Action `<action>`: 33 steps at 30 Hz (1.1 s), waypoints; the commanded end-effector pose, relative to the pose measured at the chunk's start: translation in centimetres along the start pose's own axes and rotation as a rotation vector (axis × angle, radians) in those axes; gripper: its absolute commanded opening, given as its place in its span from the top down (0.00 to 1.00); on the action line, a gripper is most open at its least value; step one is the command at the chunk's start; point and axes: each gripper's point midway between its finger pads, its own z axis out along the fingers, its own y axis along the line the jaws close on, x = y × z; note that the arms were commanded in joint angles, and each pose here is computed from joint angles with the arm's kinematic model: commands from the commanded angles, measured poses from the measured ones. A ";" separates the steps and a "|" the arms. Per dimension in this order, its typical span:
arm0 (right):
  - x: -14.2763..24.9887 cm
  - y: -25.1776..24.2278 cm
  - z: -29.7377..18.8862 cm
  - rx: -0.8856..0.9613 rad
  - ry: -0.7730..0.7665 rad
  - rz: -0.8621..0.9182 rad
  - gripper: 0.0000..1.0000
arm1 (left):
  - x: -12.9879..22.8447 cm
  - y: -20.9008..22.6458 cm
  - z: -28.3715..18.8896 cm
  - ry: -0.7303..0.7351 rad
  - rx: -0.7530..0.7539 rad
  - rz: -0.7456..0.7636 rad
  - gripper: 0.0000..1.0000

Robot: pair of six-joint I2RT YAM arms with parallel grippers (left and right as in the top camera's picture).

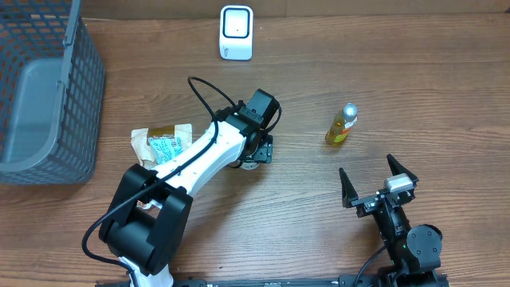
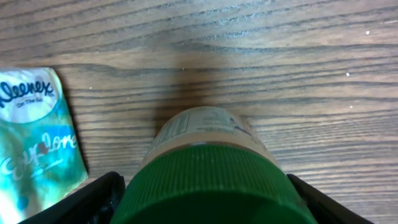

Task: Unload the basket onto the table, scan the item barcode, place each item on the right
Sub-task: 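Grasp the green-lidded container by its lid with the left gripper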

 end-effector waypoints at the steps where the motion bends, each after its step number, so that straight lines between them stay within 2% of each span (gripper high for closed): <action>1: 0.2 -0.2 0.0 0.009 -0.002 0.002 0.00 | 0.4 0.8 0.9 0.005 -0.030 -0.023 0.20; 15: 0.2 -0.2 0.0 0.009 -0.002 0.002 0.00 | 0.6 0.8 2.6 0.025 -0.042 -0.020 0.24; 22: 0.2 -0.2 0.0 0.009 -0.002 0.002 0.00 | 0.1 0.6 1.9 0.021 -0.040 -0.015 0.44; 28: 0.2 -0.2 0.0 0.009 -0.002 0.002 0.00 | -0.8 0.1 -1.4 0.064 -0.043 -0.012 0.62; 30: 0.2 -0.2 0.0 0.009 -0.002 0.002 0.00 | -1.0 -0.6 -2.8 0.088 -0.007 -0.014 0.66; 33: 0.2 -0.2 0.0 0.009 -0.002 0.002 0.00 | -1.0 -2.9 -5.1 0.152 0.126 -0.048 0.68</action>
